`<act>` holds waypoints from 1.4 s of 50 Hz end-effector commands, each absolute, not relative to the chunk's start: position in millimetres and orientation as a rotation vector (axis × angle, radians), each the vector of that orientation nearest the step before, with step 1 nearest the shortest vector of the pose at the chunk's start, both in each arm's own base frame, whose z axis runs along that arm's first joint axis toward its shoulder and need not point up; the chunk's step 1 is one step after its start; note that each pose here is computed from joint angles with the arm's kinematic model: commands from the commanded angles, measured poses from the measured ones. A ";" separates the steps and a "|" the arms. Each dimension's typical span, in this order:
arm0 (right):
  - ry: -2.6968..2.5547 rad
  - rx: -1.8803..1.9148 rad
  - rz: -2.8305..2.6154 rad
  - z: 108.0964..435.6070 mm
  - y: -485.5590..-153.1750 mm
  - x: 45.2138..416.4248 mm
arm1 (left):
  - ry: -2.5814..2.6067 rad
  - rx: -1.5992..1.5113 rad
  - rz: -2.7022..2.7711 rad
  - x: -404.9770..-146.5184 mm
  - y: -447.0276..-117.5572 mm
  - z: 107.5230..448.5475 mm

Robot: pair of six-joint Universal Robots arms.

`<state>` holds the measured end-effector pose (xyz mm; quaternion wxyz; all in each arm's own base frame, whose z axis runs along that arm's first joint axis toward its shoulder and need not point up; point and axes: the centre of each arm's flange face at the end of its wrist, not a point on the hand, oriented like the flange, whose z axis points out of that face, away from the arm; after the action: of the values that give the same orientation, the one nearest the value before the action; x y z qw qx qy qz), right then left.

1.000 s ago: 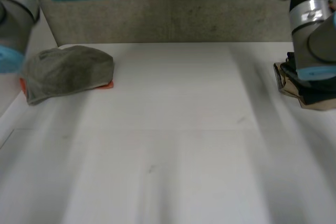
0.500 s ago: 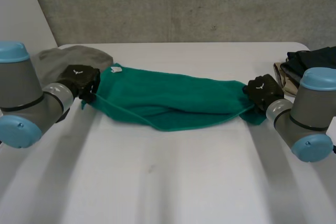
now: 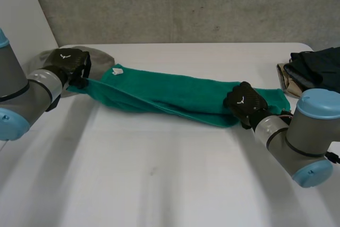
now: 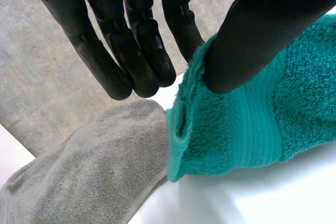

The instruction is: Fold the laundry.

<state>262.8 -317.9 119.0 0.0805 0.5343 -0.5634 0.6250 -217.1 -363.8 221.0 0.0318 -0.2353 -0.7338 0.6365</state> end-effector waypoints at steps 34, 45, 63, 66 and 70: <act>-1.935 0.975 2.326 357.6 -343.3 178.5 | -1.922 -0.655 2.317 -187.9 -273.9 407.9; -2.202 1.056 2.010 290.2 -373.1 179.2 | -2.189 -0.755 2.012 -202.1 -323.5 334.0; -1.096 0.569 2.657 382.8 -462.4 224.0 | -1.443 -0.640 2.747 -243.6 -415.7 417.5; -0.855 0.367 2.840 420.2 -453.1 217.4 | -1.166 -0.358 2.870 -229.5 -404.4 463.5; -0.837 0.350 2.913 420.6 -446.9 216.6 | -1.028 -0.251 2.863 -223.3 -402.0 470.8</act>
<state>223.1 -459.3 396.3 0.0913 0.1620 -0.3384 0.9225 -237.9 -412.9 436.5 -0.0022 -0.1607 -0.4200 0.8932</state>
